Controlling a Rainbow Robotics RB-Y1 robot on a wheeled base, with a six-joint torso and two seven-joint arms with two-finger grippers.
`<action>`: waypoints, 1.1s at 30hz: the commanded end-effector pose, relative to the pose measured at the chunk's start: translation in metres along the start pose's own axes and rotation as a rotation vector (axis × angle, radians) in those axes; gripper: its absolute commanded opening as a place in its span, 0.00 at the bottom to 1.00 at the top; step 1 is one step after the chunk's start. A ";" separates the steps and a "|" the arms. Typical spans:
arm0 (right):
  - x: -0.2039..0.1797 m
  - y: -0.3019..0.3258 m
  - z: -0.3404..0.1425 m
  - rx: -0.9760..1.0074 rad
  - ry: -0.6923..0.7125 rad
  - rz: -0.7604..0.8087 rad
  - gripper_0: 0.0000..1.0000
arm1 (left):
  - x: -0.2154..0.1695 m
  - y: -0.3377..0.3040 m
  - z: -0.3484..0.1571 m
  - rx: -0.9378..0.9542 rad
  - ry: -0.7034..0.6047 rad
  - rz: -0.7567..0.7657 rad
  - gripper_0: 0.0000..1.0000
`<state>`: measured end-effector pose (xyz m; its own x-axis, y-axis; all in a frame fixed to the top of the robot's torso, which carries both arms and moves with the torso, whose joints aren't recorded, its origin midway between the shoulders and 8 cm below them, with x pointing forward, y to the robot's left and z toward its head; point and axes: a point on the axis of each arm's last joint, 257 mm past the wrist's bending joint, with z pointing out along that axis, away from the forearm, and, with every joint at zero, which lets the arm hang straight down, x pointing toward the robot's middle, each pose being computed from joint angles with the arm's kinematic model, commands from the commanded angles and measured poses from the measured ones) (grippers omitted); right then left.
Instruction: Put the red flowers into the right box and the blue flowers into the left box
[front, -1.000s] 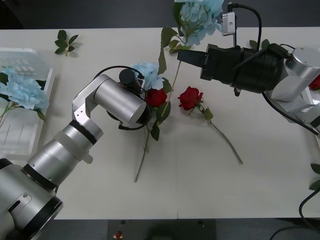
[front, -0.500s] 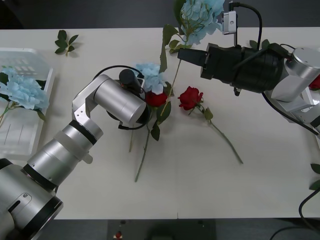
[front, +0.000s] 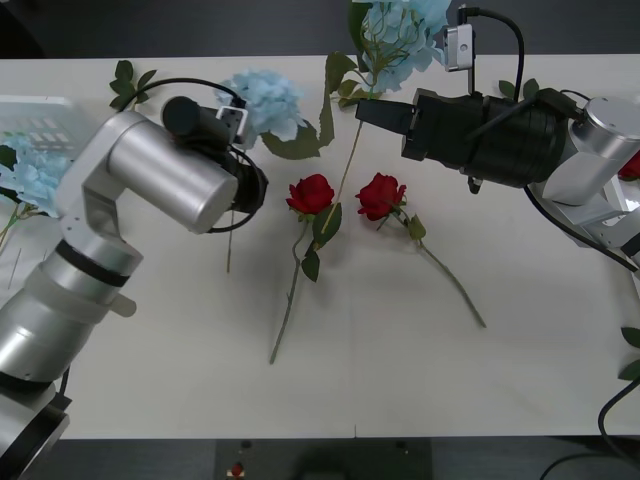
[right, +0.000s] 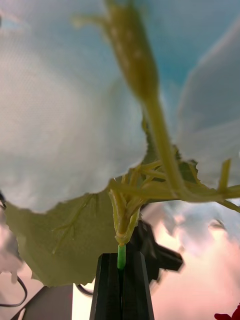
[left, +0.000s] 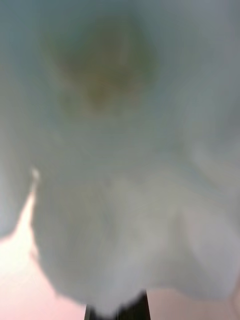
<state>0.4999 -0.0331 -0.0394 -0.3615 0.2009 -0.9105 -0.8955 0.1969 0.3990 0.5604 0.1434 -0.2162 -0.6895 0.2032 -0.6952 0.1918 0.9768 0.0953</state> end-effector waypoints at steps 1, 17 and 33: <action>-0.006 0.006 -0.006 -0.010 0.007 -0.049 0.00 | -0.014 0.040 -0.042 -0.031 -0.049 -0.043 0.00; -0.005 0.021 0.008 -0.053 -0.010 -0.041 0.00 | -0.001 0.189 -0.134 -0.084 -0.026 -0.034 0.00; 0.014 0.039 0.028 -0.106 0.009 -0.017 0.00 | 0.027 0.339 -0.173 -0.276 0.036 -0.015 0.00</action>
<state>0.4800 -0.0087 -0.0491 -0.3835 0.1710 -0.9076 -0.9017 0.1430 0.4079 0.4867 0.4621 -0.0939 -0.7162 0.1568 -0.6801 0.0133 0.9773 0.2114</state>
